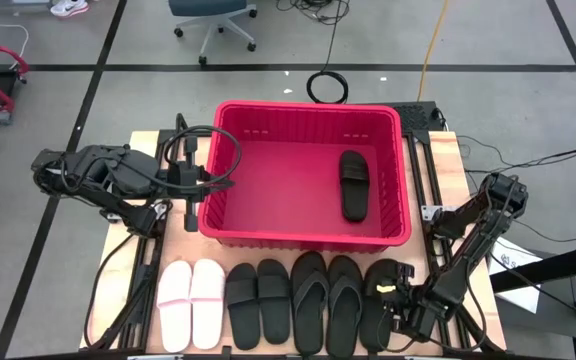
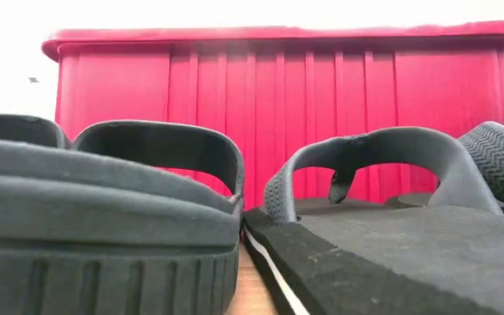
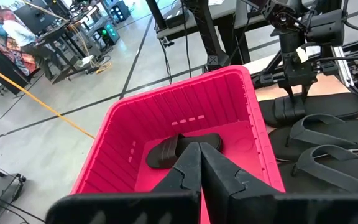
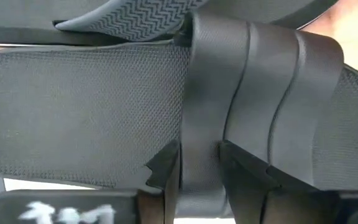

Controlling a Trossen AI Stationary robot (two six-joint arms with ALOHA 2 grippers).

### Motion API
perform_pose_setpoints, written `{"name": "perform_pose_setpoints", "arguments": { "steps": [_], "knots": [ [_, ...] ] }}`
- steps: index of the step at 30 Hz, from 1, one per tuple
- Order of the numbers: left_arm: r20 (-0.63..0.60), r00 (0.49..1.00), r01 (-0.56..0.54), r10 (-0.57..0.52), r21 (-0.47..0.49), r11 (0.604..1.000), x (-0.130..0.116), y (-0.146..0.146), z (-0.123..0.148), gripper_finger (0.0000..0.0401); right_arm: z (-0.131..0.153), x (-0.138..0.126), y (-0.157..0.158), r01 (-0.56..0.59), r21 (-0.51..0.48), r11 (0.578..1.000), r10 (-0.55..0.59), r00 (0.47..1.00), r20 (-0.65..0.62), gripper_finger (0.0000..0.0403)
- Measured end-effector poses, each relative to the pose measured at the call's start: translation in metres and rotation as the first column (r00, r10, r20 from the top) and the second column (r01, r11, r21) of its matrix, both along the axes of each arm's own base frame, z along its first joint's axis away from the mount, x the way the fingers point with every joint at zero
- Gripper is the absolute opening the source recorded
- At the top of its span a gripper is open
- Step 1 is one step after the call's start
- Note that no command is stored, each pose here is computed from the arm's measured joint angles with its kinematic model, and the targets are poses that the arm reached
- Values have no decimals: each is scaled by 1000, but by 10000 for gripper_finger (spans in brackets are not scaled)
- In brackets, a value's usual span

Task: Pick and place slides into bin
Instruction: Put the black slide into the red bin

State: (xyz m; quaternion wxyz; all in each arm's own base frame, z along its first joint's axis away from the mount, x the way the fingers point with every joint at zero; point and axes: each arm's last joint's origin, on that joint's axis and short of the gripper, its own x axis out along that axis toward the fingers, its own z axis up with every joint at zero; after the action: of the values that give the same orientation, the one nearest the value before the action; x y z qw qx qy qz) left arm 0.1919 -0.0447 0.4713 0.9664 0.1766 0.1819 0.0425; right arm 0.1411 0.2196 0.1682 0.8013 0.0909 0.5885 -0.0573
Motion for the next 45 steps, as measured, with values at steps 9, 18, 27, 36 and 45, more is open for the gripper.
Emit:
{"name": "perform_pose_setpoints", "arguments": {
  "steps": [9, 18, 27, 36, 45],
  "knots": [
    [-1, 1000, 0, 0, 2, 1000, 0, 0, 0, 3, 4, 4, -1, 110, 79, 991, -110, 994, -10, 103],
    [0, 1000, 0, 0, 0, 1000, 0, 0, 0, 3, 21, 5, -17, 148, 117, 982, -141, 988, -65, 54],
    [1, 1000, -2, 2, -7, 1000, 0, 0, 0, 9, 37, 0, -28, 176, 178, 968, -162, 983, -87, 1],
    [-5, 1000, -1, 1, -1, 1000, 0, 0, 0, 8, 53, -8, -40, 235, 205, 950, -223, 972, -80, 0],
    [-15, 1000, -1, 1, 2, 1000, -1, 0, -1, 2, 59, -16, -32, 241, 305, 921, -155, 947, -282, 0]
  ]
}}
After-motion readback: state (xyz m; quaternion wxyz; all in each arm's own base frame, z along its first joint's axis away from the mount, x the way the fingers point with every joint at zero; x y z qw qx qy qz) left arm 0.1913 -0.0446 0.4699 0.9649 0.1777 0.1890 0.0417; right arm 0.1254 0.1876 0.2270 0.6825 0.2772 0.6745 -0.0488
